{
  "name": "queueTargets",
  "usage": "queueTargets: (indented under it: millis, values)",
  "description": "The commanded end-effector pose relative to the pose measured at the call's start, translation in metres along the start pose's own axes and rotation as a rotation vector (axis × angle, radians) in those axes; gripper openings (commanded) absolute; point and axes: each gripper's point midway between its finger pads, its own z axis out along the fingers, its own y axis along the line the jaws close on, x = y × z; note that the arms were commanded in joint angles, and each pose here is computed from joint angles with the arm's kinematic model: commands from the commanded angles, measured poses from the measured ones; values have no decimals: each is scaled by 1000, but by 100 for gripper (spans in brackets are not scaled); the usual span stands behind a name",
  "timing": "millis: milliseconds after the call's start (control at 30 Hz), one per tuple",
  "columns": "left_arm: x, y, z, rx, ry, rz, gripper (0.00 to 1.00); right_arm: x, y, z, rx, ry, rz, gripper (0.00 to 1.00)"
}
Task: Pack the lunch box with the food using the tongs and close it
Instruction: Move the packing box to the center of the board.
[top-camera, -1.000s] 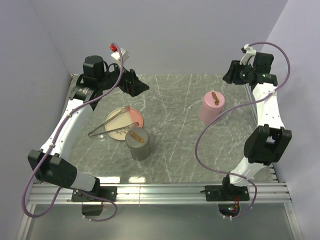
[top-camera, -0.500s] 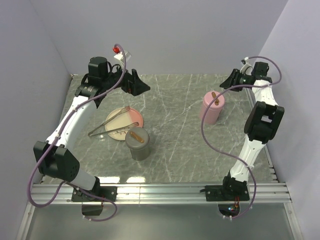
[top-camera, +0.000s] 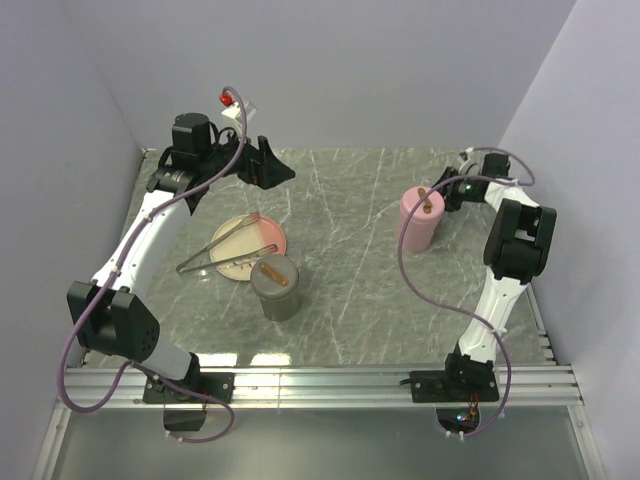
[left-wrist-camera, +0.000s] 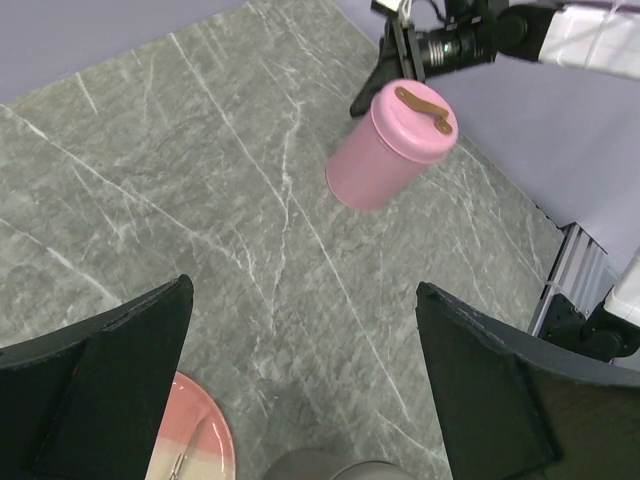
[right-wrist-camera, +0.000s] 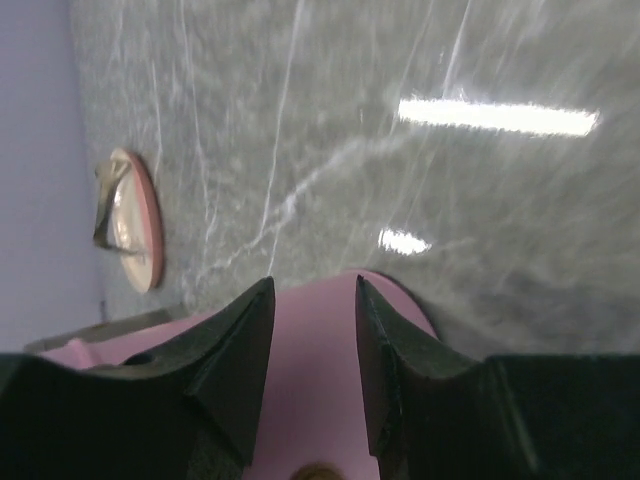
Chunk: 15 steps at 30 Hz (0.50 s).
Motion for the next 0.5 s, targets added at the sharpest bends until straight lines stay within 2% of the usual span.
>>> queueTargets:
  millis: [0,200,467]
  values:
    - [-18,-9,-12,12,-56,27,100,21,41,2,-65,26,5,45]
    - [-20,-10,-20,9,-75,11,99,72,61,9,-83,105,111,45]
    - [-18,-9,-27,6,-83,1,99,153,105,21,-117,272,64,45]
